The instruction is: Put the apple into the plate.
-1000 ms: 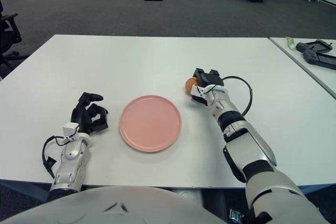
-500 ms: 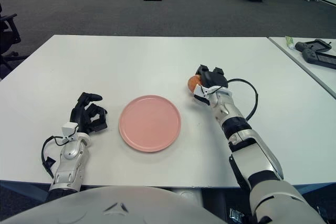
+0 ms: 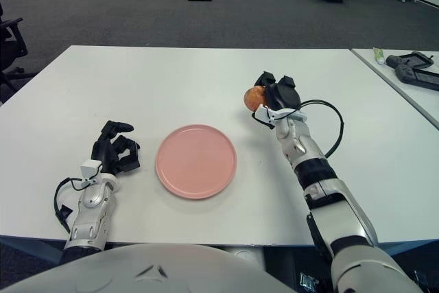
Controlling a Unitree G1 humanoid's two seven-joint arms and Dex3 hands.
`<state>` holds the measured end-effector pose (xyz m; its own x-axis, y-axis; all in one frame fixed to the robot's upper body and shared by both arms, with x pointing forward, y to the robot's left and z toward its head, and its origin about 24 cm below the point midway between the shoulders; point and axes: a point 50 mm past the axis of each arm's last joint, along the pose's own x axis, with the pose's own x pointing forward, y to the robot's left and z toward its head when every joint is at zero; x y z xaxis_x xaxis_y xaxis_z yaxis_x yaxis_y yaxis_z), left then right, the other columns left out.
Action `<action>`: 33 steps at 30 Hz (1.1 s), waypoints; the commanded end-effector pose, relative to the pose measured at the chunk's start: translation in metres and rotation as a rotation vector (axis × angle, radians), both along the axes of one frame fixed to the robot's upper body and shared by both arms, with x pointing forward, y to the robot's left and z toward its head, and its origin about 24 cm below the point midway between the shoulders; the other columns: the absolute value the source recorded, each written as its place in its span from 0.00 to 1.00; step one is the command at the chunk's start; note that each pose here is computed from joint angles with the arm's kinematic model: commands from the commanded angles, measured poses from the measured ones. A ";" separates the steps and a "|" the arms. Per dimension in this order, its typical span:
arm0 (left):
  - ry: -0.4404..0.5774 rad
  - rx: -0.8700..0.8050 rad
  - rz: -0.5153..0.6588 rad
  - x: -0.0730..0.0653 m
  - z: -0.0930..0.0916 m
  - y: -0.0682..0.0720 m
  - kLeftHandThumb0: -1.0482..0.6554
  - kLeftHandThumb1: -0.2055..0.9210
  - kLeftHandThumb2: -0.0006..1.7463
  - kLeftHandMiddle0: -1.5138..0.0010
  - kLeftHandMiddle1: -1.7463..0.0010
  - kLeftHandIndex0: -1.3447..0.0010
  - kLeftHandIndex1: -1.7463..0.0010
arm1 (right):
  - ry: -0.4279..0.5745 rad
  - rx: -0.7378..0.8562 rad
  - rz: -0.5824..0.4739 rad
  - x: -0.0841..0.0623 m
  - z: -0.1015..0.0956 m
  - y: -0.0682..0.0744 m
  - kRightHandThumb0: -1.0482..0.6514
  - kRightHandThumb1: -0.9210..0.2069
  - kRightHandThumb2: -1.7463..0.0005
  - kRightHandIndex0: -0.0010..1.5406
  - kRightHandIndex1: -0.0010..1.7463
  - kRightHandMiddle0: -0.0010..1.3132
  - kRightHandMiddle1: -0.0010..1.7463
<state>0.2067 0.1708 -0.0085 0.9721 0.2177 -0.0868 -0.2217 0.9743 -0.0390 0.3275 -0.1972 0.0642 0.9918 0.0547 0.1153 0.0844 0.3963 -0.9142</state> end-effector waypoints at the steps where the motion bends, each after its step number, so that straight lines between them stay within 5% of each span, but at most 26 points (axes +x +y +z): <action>1: 0.059 0.002 0.008 -0.005 -0.010 0.002 0.61 0.37 0.83 0.55 0.00 0.65 0.01 | -0.071 0.005 0.004 -0.003 0.016 0.000 0.62 0.77 0.08 0.54 0.98 0.44 1.00; 13: 0.058 -0.006 0.009 -0.006 -0.011 0.002 0.61 0.37 0.83 0.55 0.00 0.64 0.02 | -0.195 0.126 0.146 -0.034 0.051 0.035 0.62 0.78 0.07 0.55 0.97 0.44 1.00; 33: 0.055 -0.007 0.008 -0.005 -0.013 -0.001 0.61 0.34 0.85 0.54 0.00 0.62 0.01 | -0.236 0.148 0.529 -0.077 0.065 0.095 0.61 0.79 0.07 0.56 0.96 0.45 1.00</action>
<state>0.2060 0.1698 -0.0104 0.9727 0.2189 -0.0769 -0.2227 0.9738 -0.0455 0.2541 -0.1082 0.1202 0.8140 0.4607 0.3537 0.0407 0.5623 -0.8259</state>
